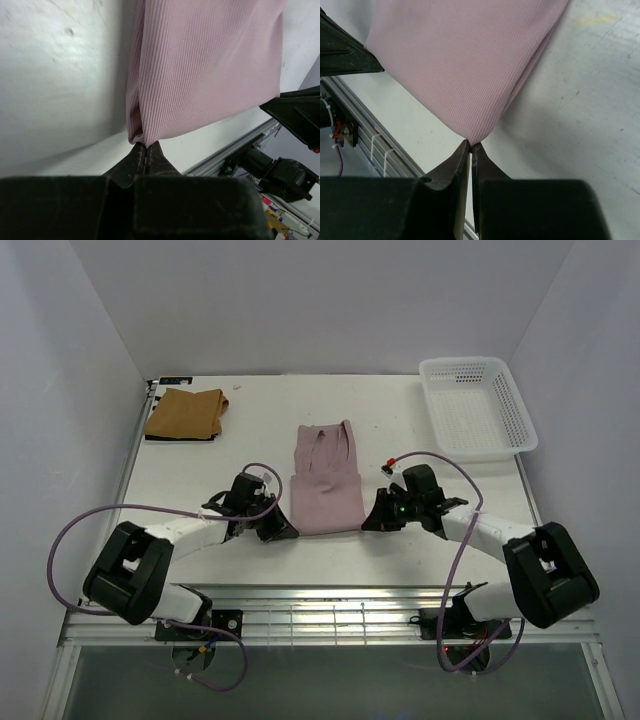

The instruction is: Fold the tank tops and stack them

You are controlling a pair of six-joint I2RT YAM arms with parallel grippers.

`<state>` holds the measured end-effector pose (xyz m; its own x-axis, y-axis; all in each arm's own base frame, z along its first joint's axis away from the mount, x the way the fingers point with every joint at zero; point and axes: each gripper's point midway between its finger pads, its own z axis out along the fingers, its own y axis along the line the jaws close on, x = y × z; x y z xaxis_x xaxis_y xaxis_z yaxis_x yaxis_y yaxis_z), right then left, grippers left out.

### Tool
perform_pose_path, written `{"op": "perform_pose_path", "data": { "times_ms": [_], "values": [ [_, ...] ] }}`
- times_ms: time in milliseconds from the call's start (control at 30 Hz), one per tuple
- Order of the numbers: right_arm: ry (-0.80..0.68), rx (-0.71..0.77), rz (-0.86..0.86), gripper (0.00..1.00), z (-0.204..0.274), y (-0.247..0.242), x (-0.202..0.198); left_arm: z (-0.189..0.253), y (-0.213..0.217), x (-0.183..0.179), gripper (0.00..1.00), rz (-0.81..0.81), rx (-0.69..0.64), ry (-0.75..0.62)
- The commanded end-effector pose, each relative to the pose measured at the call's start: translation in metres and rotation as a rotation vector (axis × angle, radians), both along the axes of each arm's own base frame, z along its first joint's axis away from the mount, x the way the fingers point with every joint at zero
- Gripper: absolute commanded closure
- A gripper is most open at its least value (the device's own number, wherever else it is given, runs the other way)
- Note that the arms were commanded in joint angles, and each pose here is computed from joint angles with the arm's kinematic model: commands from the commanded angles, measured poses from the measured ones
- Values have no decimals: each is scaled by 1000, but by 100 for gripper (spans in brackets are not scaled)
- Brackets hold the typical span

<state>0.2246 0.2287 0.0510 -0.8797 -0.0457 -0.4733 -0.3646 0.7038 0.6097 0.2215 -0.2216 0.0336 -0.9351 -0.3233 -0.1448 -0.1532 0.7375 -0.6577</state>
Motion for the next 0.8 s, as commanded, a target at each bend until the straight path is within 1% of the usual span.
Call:
{"op": "perform_pose_path", "data": {
  "times_ms": [0, 33, 100, 133, 200, 267, 300, 367, 433, 500, 533, 600, 667, 700, 767],
  "values": [
    [-3, 17, 43, 92, 7, -3, -22, 22, -10, -20, 100, -39, -55, -26],
    [14, 22, 46, 92, 9, -6, -33, 34, -11, -23, 100, -40, -76, -53],
    [16, 33, 59, 92, 12, -6, -45, 43, -13, -33, 100, -31, -101, -49],
    [-13, 45, 55, 92, 20, -8, -48, 57, -15, -37, 100, -34, -130, -78],
    [-13, 32, 47, 92, 25, -14, -55, 70, -16, -41, 100, -31, -158, -93],
    [-79, 33, 33, 92, 44, -17, -51, 86, -15, -43, 100, -23, -174, -123],
    [-84, 22, 36, 92, 47, -20, -53, 92, -16, -42, 100, -25, -180, -137],
    [-145, 21, 17, 92, 69, -21, -43, 110, -19, -38, 100, -28, -194, -169],
    [-175, 6, 5, 92, 80, -23, -38, 128, -21, -31, 100, -33, -197, -214],
    [-219, 14, -3, 92, 97, -21, -28, 131, -16, -18, 100, 12, -149, -250],
    [-226, -11, -9, 92, 97, -22, -23, 132, -14, -15, 100, 27, -131, -256],
    [-269, -21, -31, 92, 114, -22, -9, 144, -16, -3, 100, 43, -126, -295],
    [-294, -40, -40, 92, 120, -22, 3, 157, -15, 10, 100, 75, -113, -339],
    [-326, -29, -46, 92, 135, -19, 12, 161, -15, 15, 100, 85, -107, -352],
    [-336, -40, -39, 92, 139, -16, 23, 161, -15, 27, 100, 108, -81, -369]
  ]
}}
